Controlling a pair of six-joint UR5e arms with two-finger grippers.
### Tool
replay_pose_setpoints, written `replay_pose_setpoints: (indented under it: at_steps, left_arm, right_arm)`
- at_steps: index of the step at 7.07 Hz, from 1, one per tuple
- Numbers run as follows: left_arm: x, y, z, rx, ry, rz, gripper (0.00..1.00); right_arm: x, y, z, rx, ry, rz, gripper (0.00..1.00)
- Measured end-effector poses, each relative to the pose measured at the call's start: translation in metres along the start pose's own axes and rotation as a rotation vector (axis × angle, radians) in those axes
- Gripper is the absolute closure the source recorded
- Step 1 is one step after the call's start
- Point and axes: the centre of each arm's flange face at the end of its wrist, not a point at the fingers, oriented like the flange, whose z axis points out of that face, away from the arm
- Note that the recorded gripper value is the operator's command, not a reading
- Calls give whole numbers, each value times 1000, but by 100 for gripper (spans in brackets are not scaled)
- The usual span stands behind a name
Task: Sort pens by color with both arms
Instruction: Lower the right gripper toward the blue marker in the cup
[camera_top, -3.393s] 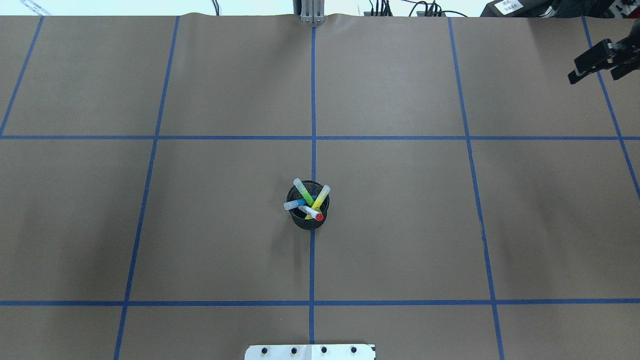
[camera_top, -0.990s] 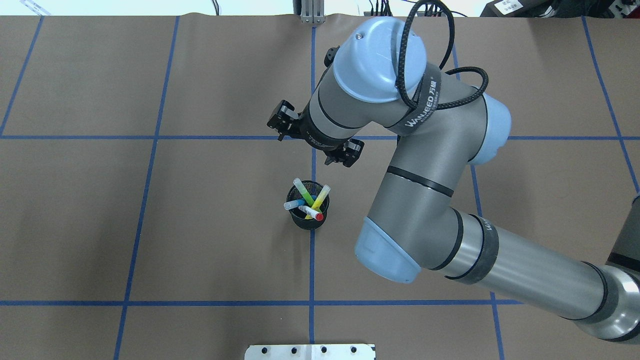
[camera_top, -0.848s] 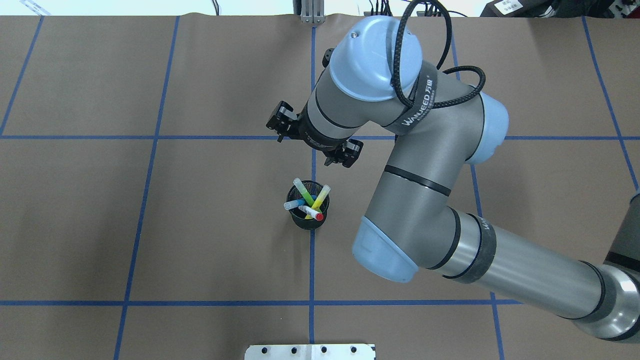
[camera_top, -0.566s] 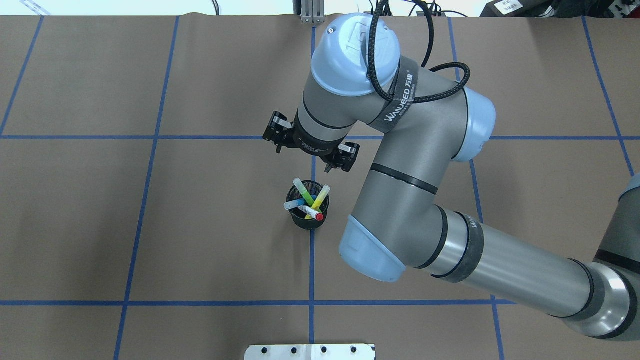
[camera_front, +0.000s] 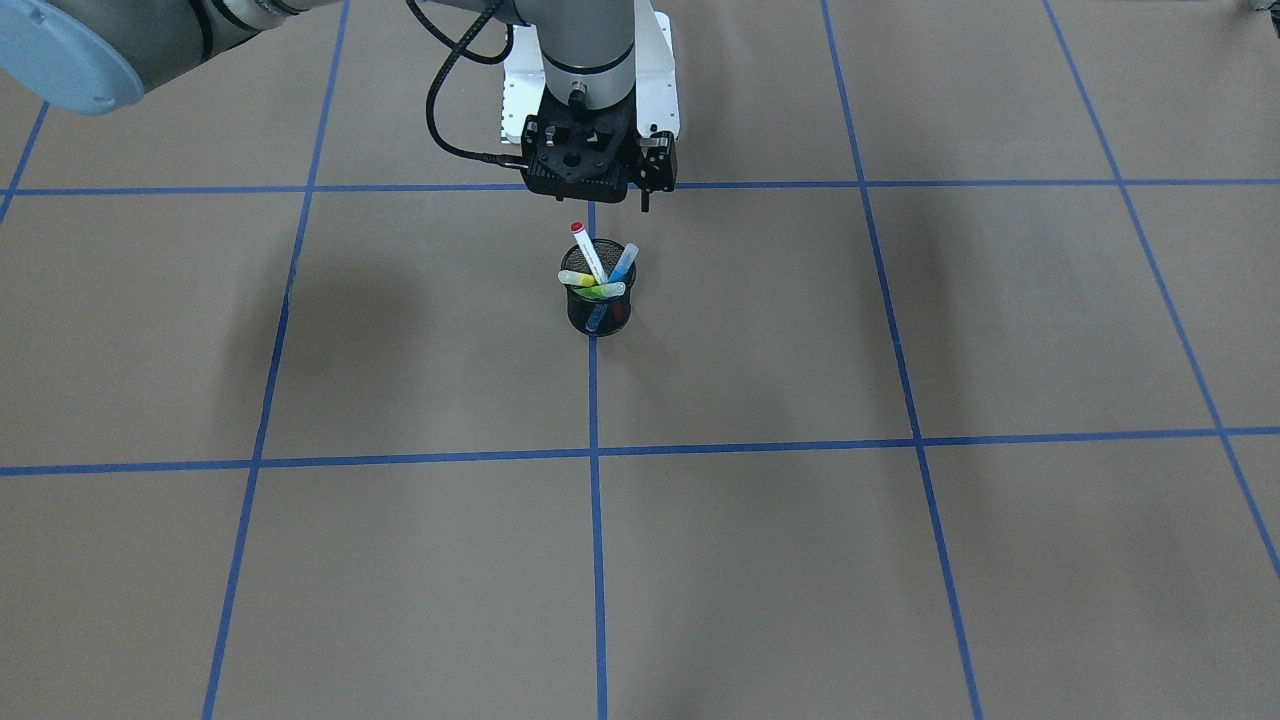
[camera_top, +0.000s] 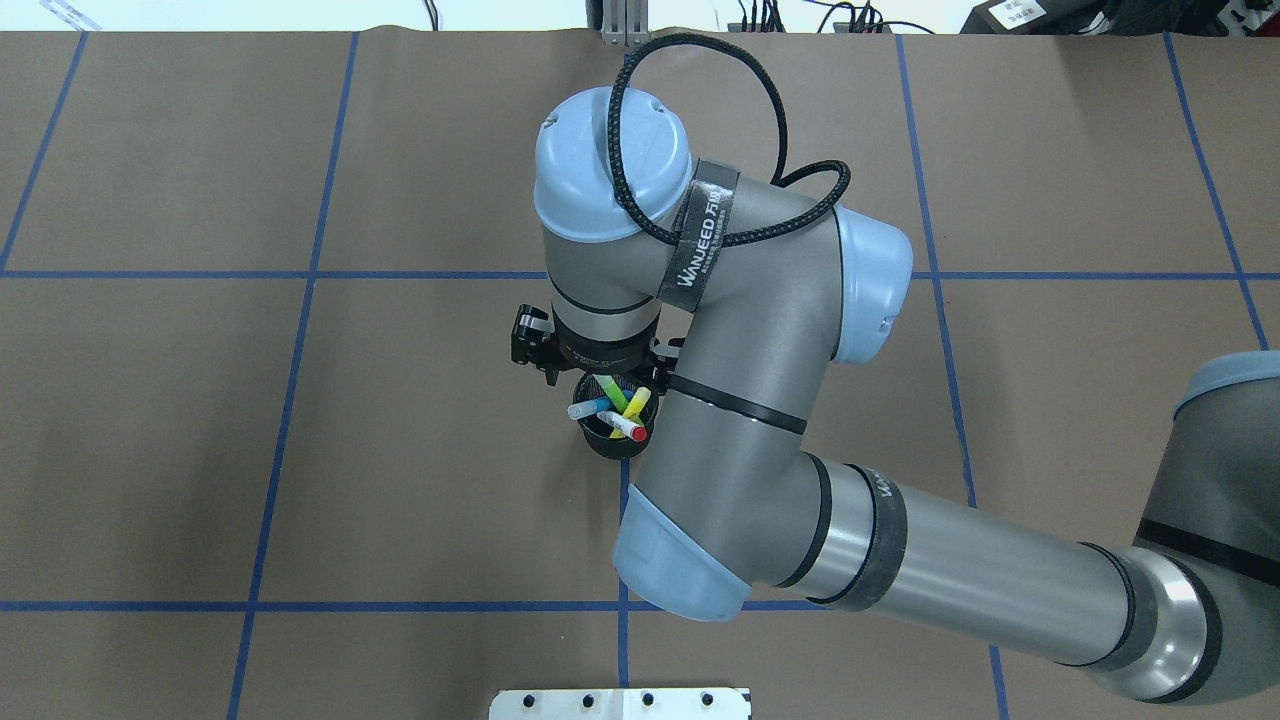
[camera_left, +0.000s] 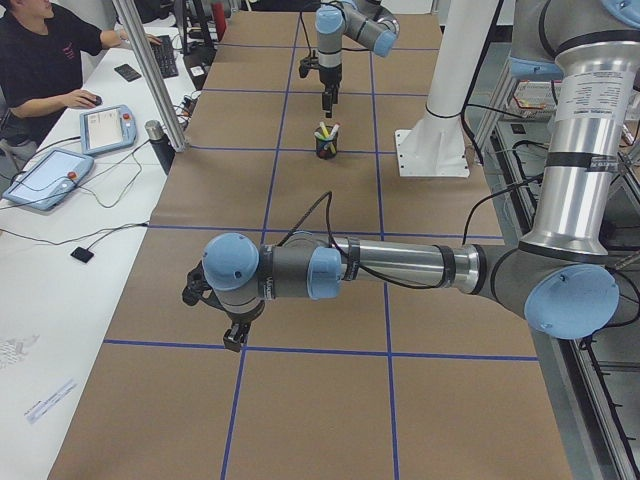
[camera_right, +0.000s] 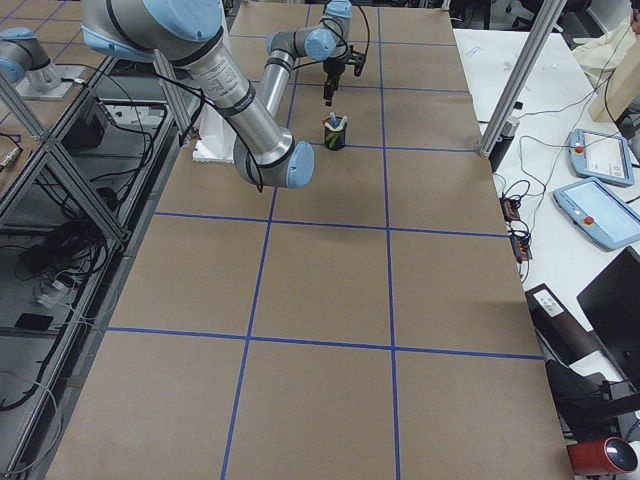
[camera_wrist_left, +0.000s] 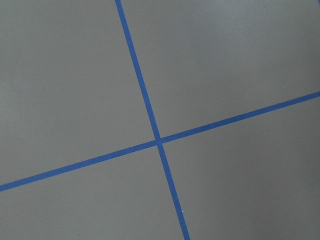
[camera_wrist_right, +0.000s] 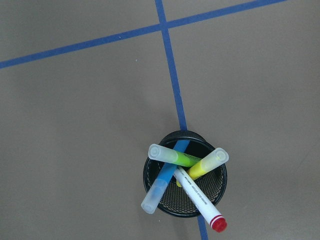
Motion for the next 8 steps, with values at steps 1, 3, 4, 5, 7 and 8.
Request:
replay_pose_setpoints:
  at_steps: [1, 3, 4, 5, 7, 8]
  left_arm:
    - [0, 0, 0, 0, 0, 0, 1]
    - [0, 0, 0, 0, 0, 2, 1]
    - [1, -1, 0, 1, 0, 4, 1]
    - [1, -1, 0, 2, -1, 5, 1]
    - [3, -2, -1, 5, -2, 10, 1]
    - [4, -2, -2, 7, -3, 13, 1]
  right_arm:
    - [-13, 0, 2, -4, 21, 21, 1]
    - [-40, -4, 4, -12, 52, 95, 1]
    - [-43, -5, 7, -14, 59, 130, 2]
    - [-42, -6, 11, -13, 66, 164, 2]
    - [-34, -6, 29, -12, 91, 237, 3]
    - [-32, -2, 37, -13, 103, 272, 3]
